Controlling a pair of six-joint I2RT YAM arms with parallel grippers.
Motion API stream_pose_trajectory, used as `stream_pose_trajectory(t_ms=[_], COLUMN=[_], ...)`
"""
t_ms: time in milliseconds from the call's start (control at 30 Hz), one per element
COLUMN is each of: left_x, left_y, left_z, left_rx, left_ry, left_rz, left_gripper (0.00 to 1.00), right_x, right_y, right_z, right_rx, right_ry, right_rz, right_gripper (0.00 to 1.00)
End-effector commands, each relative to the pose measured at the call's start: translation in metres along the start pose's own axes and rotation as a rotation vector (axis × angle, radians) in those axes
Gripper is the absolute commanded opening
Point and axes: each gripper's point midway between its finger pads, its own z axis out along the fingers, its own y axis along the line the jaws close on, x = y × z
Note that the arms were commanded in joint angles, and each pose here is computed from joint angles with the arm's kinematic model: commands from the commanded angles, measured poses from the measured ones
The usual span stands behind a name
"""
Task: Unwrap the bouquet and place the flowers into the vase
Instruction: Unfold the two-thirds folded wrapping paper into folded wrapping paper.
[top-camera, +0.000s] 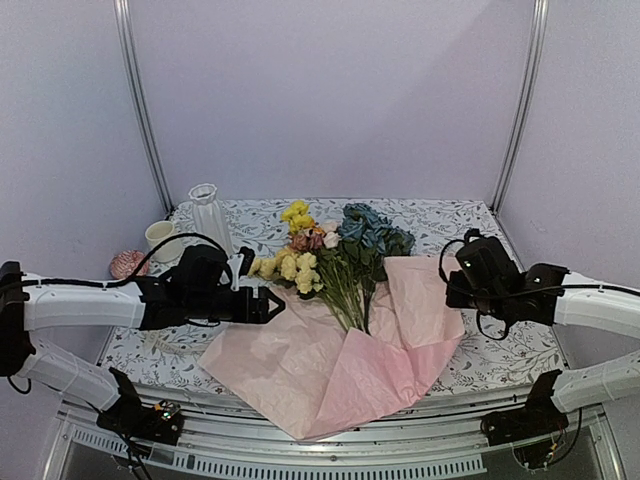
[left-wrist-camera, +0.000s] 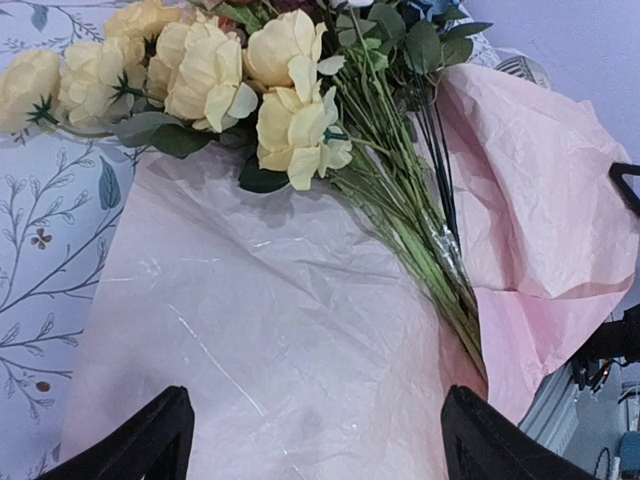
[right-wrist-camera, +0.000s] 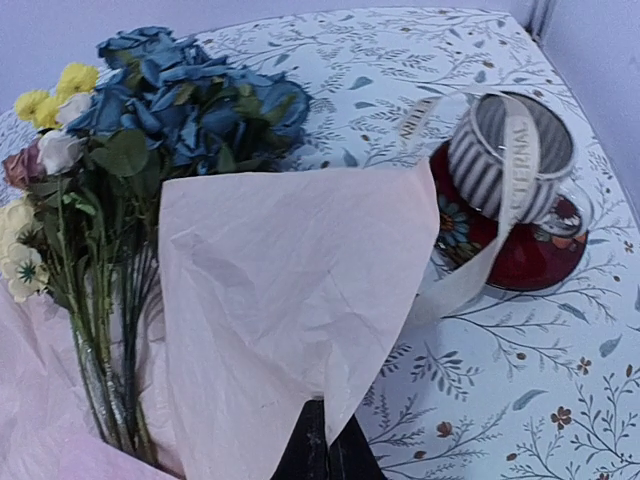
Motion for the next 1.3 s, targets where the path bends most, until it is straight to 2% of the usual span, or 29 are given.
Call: stream_pose_trajectory(t_ms=[0,100,200,267,300,367,433,533,633,700,833,933,1000,1067,1133,1167,1267], left_x=[-0.010,-0.011,-0.011,-0.012,-0.012,-0.012,-0.013,-0.014,-0.015,-0.017,-0.025,-0.024,-0.021,-0.017,-0.012,-0.011,-0.006], left_y=[-0.014,-0.016,-0.017,-0.018,-0.018,-0.019,-0.020,-0.020,-0.024,-0.026,-0.034,-0.039,-0.041,-0.043,-0.044,-0.045,-0.044], left_z=[0.002,0.003,0.003,0.003,0.003,0.002,0.002,0.001,0.000,-0.002,-0.010,-0.009,-0.004,0.003,0.009,0.012,0.022], left_rx=[0.042,0.047,0.048,0.049,0.050,0.051,0.051,0.051,0.061,0.059,0.069,0.089,0.101,0.113,0.129,0.132,0.133], left_ry=[-0.018,-0.017,-0.019,-0.019,-0.018,-0.018,-0.020,-0.021,-0.020,-0.021,-0.053,-0.045,-0.034,-0.022,-0.011,-0.006,0.009], left_rz=[0.018,0.020,0.022,0.022,0.022,0.023,0.024,0.026,0.032,0.034,0.046,0.050,0.049,0.037,0.028,0.025,0.019], left_gripper=[0.88,0.88,0.88,0.88,0.88,0.88,0.88,0.87,0.80,0.72,0.65,0.58,0.44,0.24,0.04,0.00,0.00], right_x=[0.015,0.019,0.017,0.011,0.009,0.003,-0.008,-0.028,-0.048,-0.058,-0.063,-0.046,-0.037,-0.027,-0.018,-0.014,-0.003], right_y=[-0.053,-0.087,-0.100,-0.105,-0.108,-0.108,-0.102,-0.084,-0.066,-0.061,-0.031,0.012,0.045,0.065,0.079,0.083,0.092], right_z=[-0.004,-0.007,-0.011,-0.015,-0.017,-0.021,-0.024,-0.030,-0.038,-0.042,-0.036,-0.025,-0.020,-0.013,-0.005,0.000,0.014], right_rx=[0.086,0.177,0.209,0.240,0.257,0.265,0.240,0.157,0.083,0.075,-0.036,-0.240,-0.403,-0.493,-0.555,-0.572,-0.601], right_ry=[-0.010,-0.038,-0.063,-0.084,-0.089,-0.099,-0.113,-0.129,-0.142,-0.144,-0.100,-0.005,0.041,0.087,0.125,0.138,0.177], right_rz=[0.116,0.175,0.215,0.238,0.247,0.268,0.268,0.211,0.124,0.064,-0.034,-0.080,-0.085,-0.066,-0.023,-0.011,0.024], right_gripper=[0.04,0.04,0.06,0.16,0.30,0.43,0.46,0.51,0.60,0.66,0.69,0.68,0.59,0.43,0.14,0.04,0.02])
